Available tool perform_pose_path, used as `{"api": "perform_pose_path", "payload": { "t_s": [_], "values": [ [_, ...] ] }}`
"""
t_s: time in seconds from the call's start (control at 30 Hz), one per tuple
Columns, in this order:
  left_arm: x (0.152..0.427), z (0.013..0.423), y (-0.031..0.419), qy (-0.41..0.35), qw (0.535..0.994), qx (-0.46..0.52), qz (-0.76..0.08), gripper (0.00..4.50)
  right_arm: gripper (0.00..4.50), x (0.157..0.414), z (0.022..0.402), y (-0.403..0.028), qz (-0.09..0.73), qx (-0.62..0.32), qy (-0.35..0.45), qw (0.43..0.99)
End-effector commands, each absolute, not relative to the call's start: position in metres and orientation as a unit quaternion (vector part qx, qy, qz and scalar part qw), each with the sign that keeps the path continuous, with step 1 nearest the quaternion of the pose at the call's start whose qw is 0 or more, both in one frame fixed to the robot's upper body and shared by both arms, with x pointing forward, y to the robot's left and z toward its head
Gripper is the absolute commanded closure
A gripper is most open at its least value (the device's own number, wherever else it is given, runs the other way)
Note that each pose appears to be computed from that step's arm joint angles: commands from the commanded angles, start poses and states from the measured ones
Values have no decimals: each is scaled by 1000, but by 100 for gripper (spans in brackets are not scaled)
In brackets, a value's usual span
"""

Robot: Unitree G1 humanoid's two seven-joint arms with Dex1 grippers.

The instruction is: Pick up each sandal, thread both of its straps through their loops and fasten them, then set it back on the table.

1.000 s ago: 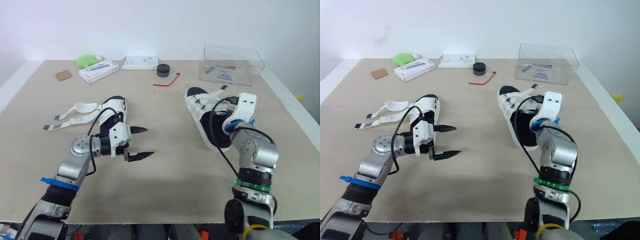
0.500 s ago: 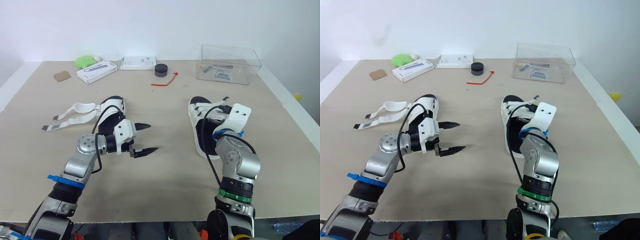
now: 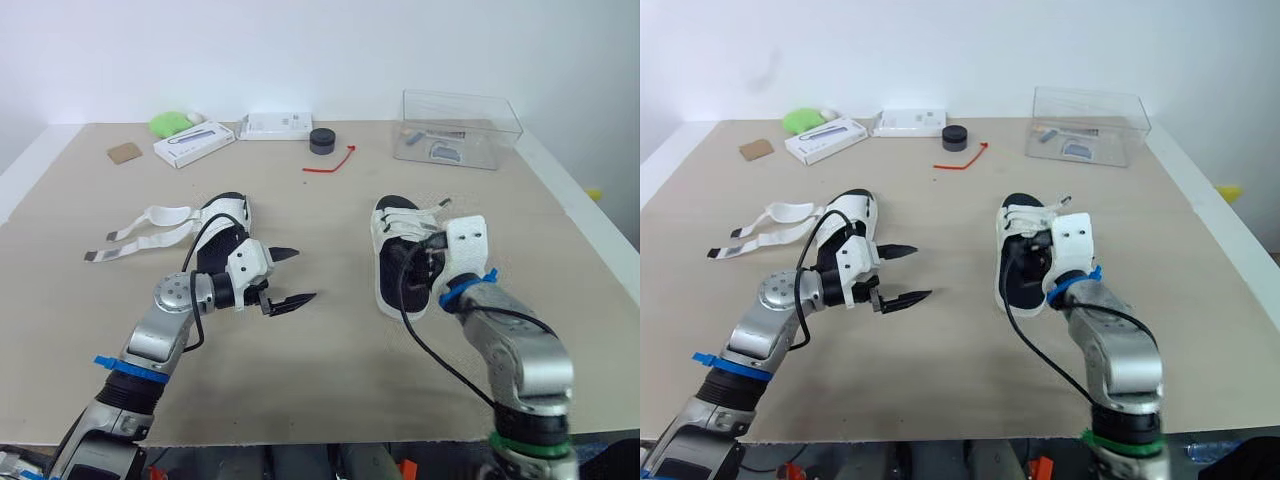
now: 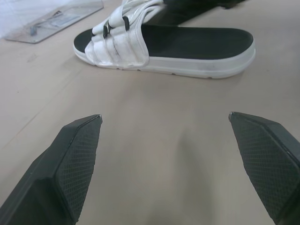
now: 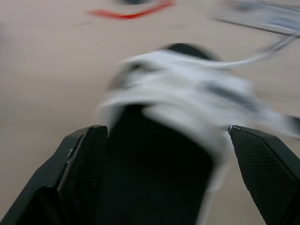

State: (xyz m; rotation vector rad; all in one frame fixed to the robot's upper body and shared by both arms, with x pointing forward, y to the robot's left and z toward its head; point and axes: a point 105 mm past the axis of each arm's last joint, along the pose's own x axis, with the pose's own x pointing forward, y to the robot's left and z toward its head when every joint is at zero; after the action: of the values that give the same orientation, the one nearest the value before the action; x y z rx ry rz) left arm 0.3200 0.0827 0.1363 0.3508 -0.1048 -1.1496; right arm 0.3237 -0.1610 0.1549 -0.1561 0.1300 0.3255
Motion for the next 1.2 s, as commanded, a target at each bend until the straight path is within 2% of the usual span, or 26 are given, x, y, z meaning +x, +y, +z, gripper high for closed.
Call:
{"api": "perform_pose_path", "payload": {
  "t_s": [0.03, 0.1, 0.17, 0.3, 0.4, 0.6, 0.87, 1.03, 1.2],
  "values": [
    [327, 150, 86, -63, 845, 156, -507, 0, 8, 291, 181, -112, 380, -115, -16, 918],
    [335, 154, 89, -58, 867, 137, -475, 0, 8, 282, 186, -101, 453, -109, -32, 884],
    [342, 156, 94, -50, 891, 122, -435, 0, 8, 285, 191, -98, 480, -109, -47, 869],
    [356, 153, 108, -26, 933, 115, -341, 0, 8, 302, 196, -95, 500, -102, -62, 858],
    [360, 157, 113, -23, 950, 122, -288, 0, 8, 305, 195, -90, 524, -110, -70, 842],
    [362, 154, 112, 14, 980, 75, -186, 0, 8, 314, 191, -84, 557, -128, -84, 816],
    [348, 153, 113, 38, 989, 54, -133, 0, 8, 328, 199, -82, 556, -144, -102, 812],
    [360, 155, 130, 35, 994, 43, -93, 0, 8, 330, 197, -80, 555, -151, -105, 812],
    [368, 146, 128, 61, 993, 24, -103, 0, 8, 332, 195, -81, 554, -155, -105, 811]
  ]
}}
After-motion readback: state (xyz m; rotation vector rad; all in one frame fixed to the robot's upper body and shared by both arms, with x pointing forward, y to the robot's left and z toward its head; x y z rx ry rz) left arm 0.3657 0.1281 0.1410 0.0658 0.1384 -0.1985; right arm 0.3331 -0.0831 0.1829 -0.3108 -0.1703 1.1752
